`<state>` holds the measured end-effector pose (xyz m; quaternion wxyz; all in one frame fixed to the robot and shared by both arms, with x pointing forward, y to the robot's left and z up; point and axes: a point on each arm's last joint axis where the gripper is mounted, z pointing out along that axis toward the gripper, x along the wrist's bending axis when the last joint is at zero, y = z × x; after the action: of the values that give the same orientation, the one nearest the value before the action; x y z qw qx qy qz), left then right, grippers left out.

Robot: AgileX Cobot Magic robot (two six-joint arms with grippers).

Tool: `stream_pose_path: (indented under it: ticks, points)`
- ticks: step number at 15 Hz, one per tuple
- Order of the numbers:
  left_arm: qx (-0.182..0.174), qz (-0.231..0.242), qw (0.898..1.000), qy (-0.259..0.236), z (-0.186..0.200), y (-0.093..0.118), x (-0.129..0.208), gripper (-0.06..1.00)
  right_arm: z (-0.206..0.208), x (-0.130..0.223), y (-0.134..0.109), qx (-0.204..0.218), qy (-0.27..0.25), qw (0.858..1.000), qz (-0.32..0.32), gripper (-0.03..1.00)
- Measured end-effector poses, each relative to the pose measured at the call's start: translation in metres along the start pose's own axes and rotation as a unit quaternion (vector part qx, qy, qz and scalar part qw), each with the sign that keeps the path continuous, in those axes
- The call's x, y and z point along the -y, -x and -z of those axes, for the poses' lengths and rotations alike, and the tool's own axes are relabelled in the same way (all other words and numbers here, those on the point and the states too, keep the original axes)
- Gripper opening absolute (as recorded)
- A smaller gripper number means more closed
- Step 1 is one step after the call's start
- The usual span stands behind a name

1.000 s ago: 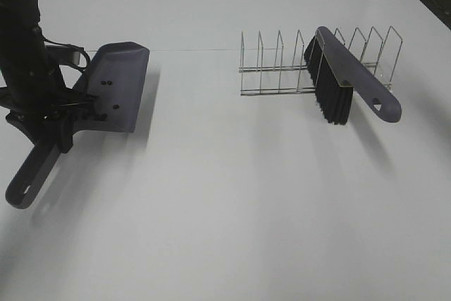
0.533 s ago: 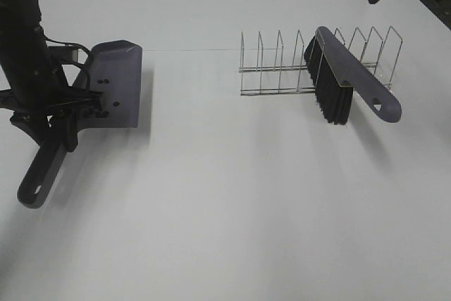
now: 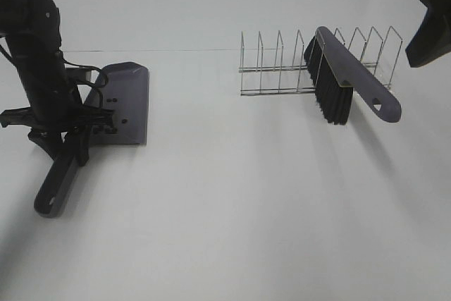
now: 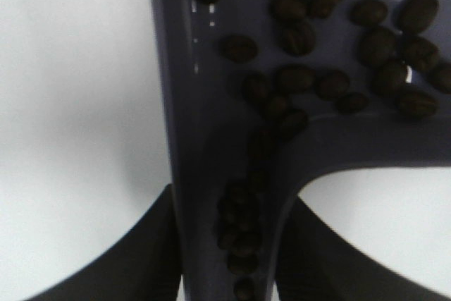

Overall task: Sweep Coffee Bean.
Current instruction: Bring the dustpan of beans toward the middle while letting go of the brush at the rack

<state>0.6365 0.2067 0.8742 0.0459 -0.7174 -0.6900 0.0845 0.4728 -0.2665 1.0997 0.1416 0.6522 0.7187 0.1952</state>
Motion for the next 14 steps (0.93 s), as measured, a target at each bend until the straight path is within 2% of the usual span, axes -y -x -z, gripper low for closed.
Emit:
stream_pose_path:
  ticks: [3,9,10,12,14]
  points:
    - [0.001,0.0,1.0,0.008,-0.003,0.0,-0.003,0.33,0.008,0.016,0.0,0.0,0.012,1.0,0.0,0.8]
    - [0.014,0.007,1.0,0.005,-0.004,0.003,-0.003,0.34,0.025,0.025,0.0,-0.001,0.029,1.0,0.001,0.79]
    - [0.023,0.011,1.0,0.005,-0.003,0.004,-0.003,0.44,0.027,0.026,0.0,-0.001,0.026,1.0,0.002,0.79]
    - [0.035,0.017,0.999,0.003,-0.003,0.007,-0.003,0.72,0.027,0.028,0.0,-0.001,0.017,1.0,0.002,0.79]
    - [0.034,0.017,0.999,-0.006,-0.003,0.006,-0.002,0.86,0.027,0.029,0.0,-0.001,0.011,1.0,0.002,0.79]
